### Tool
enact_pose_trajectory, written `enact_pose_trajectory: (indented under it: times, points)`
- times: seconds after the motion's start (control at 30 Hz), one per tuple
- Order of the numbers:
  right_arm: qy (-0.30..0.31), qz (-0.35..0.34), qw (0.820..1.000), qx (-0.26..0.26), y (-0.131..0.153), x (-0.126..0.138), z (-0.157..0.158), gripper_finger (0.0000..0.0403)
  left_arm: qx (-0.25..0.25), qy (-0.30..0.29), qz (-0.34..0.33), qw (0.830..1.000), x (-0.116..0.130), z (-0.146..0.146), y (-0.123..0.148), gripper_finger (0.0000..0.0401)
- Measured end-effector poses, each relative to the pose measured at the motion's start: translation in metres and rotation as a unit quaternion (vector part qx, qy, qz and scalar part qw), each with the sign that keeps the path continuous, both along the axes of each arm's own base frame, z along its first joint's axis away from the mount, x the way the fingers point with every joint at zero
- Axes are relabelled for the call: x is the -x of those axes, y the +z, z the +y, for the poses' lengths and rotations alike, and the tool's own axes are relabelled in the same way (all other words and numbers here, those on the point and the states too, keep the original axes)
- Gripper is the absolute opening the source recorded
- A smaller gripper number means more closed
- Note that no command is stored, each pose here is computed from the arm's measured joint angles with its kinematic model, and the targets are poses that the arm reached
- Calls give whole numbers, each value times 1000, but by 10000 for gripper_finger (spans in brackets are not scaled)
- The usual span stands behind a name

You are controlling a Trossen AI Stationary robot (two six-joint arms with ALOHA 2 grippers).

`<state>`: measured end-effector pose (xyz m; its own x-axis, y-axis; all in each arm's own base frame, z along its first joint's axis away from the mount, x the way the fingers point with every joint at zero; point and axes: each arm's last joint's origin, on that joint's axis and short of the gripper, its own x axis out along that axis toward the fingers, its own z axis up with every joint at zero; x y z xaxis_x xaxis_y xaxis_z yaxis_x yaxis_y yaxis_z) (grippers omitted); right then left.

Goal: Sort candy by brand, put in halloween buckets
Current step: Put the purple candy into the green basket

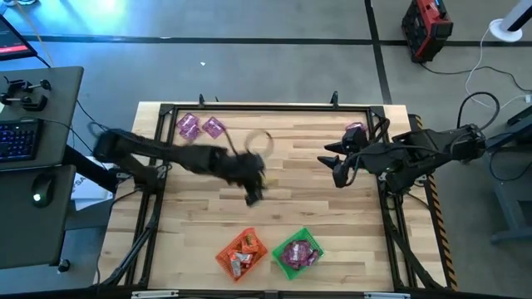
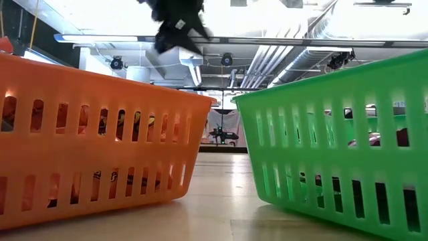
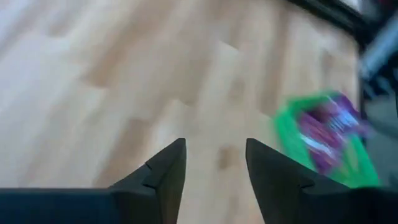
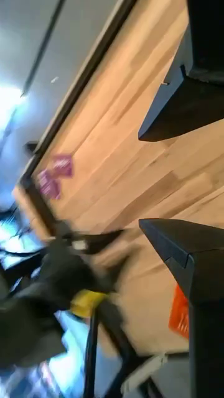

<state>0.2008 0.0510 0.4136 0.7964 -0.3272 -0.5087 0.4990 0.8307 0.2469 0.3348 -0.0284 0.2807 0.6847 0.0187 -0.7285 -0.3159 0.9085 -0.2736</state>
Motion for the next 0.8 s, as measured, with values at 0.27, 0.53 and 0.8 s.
enact_pose_trajectory:
  times: [0.27, 0.53, 0.8]
  points:
    - [-95, 69, 992, -46, -23, -12, -11, 208, 117, 213, 12, 970, 112, 53, -81, 113]
    - [-337, 188, 919, -81, -59, -20, -68, 175, 193, 219, 32, 956, 163, 44, -127, 21]
    - [-441, 322, 831, -107, -120, -13, -161, 18, 173, 162, -151, 960, 151, 49, -95, 1]
